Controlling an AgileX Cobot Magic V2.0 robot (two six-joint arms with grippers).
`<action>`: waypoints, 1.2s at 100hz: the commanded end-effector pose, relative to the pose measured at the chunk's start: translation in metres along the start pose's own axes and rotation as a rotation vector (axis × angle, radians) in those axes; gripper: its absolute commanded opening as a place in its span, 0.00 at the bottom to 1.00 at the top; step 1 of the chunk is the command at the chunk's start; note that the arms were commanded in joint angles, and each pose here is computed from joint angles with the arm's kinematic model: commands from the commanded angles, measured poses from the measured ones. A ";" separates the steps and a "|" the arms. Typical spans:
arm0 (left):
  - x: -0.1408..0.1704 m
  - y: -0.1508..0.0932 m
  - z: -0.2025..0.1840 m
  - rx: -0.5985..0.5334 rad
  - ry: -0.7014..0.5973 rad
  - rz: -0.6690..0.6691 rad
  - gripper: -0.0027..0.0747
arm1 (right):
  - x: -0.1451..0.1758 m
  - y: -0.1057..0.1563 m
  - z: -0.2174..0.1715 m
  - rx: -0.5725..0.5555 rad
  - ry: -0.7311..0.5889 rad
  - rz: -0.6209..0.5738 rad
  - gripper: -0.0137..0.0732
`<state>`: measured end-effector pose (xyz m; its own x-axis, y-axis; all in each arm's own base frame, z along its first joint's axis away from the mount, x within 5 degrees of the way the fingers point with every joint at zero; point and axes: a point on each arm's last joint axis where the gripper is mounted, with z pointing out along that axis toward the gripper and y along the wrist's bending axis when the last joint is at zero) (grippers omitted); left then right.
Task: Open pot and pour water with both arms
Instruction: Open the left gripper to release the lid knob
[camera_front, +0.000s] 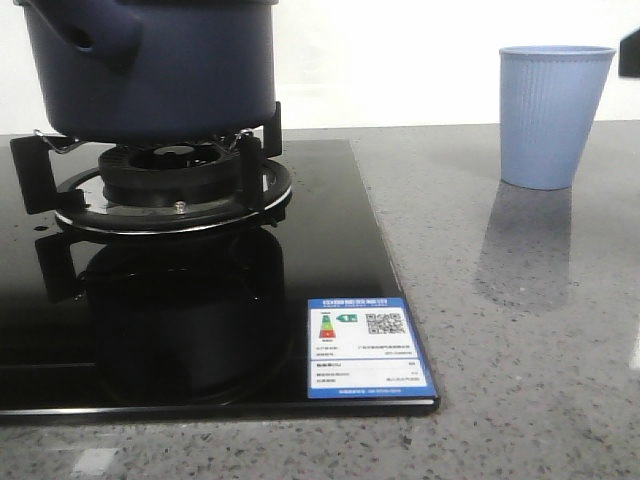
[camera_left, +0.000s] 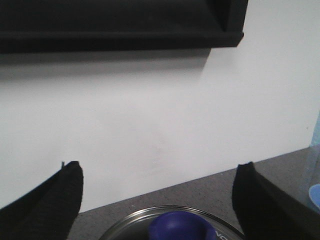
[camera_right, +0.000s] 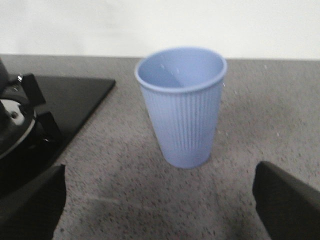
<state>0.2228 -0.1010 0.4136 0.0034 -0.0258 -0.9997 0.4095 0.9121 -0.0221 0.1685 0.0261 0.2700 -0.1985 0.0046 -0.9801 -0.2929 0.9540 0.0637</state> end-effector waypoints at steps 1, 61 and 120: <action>-0.031 0.010 -0.028 -0.045 -0.110 0.003 0.66 | -0.019 0.006 -0.009 -0.040 -0.110 0.013 0.86; 0.071 0.019 -0.163 -0.192 -0.134 0.017 0.01 | -0.004 0.016 -0.062 0.045 -0.239 -0.040 0.08; 0.128 0.013 -0.201 -0.185 -0.228 -0.048 0.01 | 0.033 0.021 -0.069 0.015 -0.217 -0.032 0.08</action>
<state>0.0468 -0.0139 0.2682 0.1258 -0.1098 -0.9860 0.2630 0.9620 -0.0736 0.0906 0.0227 0.2413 -0.0246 0.0207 -0.9995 -0.2506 0.9677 0.0262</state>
